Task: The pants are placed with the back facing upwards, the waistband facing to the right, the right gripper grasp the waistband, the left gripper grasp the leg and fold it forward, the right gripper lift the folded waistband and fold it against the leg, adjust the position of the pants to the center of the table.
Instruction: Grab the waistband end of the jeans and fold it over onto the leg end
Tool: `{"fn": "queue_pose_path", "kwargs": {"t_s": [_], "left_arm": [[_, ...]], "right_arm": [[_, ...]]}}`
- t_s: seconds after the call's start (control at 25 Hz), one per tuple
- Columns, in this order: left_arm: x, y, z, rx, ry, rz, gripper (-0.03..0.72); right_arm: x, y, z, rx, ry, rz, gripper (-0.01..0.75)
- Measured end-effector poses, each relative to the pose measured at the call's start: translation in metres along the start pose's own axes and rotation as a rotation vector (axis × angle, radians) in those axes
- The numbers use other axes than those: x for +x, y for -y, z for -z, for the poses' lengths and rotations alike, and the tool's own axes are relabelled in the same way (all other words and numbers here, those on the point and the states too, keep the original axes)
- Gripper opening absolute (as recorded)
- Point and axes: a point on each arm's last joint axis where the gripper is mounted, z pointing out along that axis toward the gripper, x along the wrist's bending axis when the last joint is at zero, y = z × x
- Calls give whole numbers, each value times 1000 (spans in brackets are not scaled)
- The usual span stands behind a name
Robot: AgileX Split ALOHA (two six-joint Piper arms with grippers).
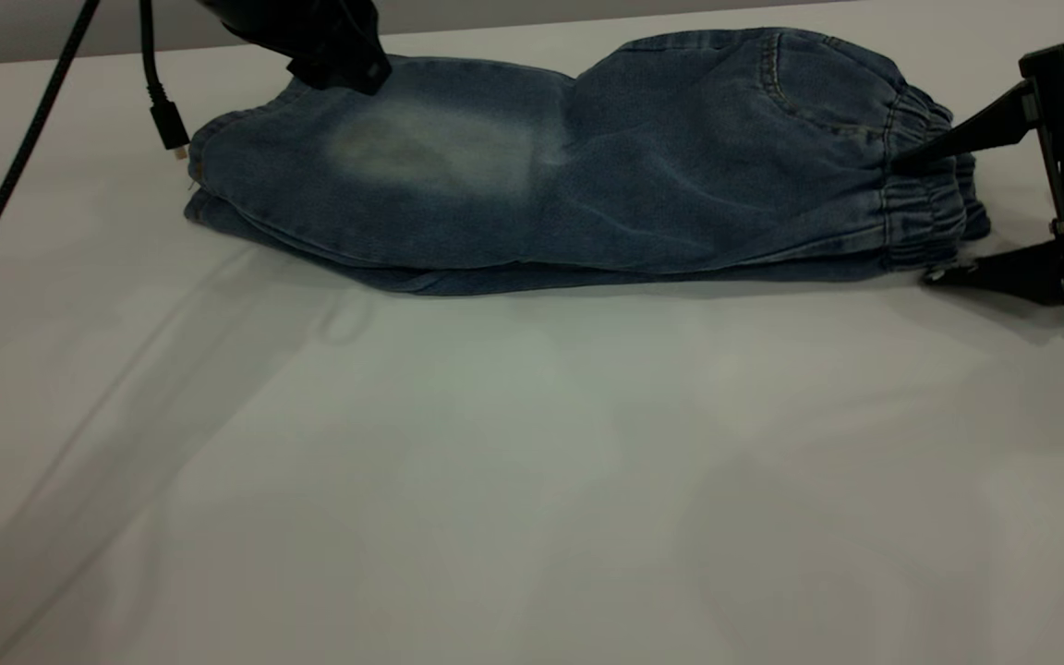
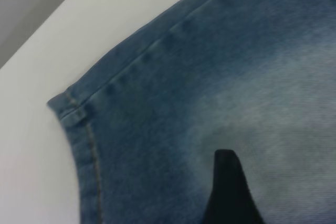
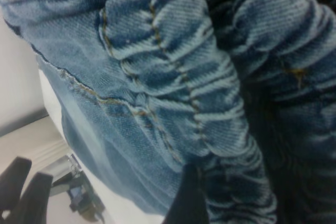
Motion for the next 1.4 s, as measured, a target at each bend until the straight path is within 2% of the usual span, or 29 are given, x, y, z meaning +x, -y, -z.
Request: {"fn": "queue_pose_path", "kwargs": {"t_s": [0.24,0.4,0.64,0.72,0.84,1.04,1.16,1.4], "left_arm": [[-16,-6,0,4,34,-30,435],[-22,-8,0,9,50,-43,435],[-36,-14,0,-4,68,-71,435],[-41,-19,-1,-31,57,-83,435],[-47,-28,-4,-100,16,-98,435],[-61,-42,-18,-211,-40,-109,435],[-76,-43,-33,-205,-15,-131,434],[-93,-44,-63,-177,30,-101,396]], "right_arm": [[2,-8,0,-48,8,-26,465],[4,-10,0,-70,-5,-44,333],[6,-13,1,-100,-30,-20,80],[6,-13,1,-102,-37,-11,39],[11,-10,1,-75,-80,32,32],[23,-2,3,3,-221,133,32],[30,2,5,39,-291,161,32],[48,4,15,23,-307,220,32]]}}
